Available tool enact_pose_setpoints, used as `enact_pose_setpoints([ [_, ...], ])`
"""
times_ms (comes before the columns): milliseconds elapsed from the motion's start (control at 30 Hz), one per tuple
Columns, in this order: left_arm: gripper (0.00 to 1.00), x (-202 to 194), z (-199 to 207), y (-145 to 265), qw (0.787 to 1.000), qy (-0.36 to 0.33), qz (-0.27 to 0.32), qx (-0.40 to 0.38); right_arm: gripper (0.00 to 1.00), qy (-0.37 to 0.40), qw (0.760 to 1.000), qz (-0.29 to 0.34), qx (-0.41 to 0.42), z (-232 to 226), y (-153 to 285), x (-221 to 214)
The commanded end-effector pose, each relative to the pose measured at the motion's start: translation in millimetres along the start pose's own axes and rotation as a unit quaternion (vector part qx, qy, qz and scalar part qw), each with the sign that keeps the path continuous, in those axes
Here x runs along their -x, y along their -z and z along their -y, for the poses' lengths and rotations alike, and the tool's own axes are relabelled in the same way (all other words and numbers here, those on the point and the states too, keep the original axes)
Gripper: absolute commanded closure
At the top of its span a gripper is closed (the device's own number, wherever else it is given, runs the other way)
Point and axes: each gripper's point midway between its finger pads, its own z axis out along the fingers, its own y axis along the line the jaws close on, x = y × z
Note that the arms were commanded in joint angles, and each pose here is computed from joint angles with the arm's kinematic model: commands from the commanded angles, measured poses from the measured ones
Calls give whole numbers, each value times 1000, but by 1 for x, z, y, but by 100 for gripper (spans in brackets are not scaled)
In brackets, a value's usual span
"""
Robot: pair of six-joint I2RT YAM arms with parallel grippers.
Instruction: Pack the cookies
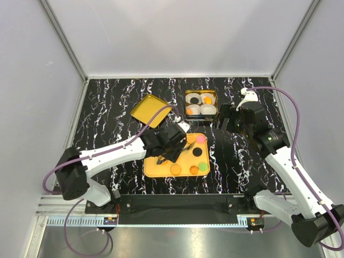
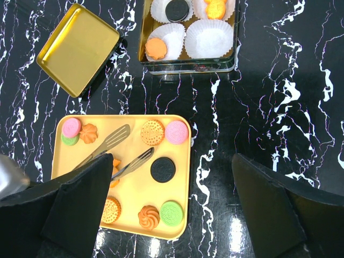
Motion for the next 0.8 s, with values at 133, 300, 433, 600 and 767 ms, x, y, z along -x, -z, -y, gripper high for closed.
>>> enact_pose_setpoints([
  [133, 46, 25, 6, -10, 1000, -5, 29, 6, 0, 3, 1000, 19, 7, -4, 2, 10],
  [300, 46, 29, 10, -14, 1000, -8, 29, 2, 0, 4, 1000, 21, 8, -4, 2, 11],
  [433, 46, 31, 10, -18, 1000, -11, 27, 6, 0, 5, 1000, 21, 7, -4, 2, 11],
  [600, 46, 32, 10, -23, 1000, -15, 23, 10, 0, 3, 1000, 20, 6, -3, 2, 11],
  [767, 46, 33, 10, -23, 1000, -15, 25, 11, 0, 5, 1000, 21, 6, -3, 2, 10],
])
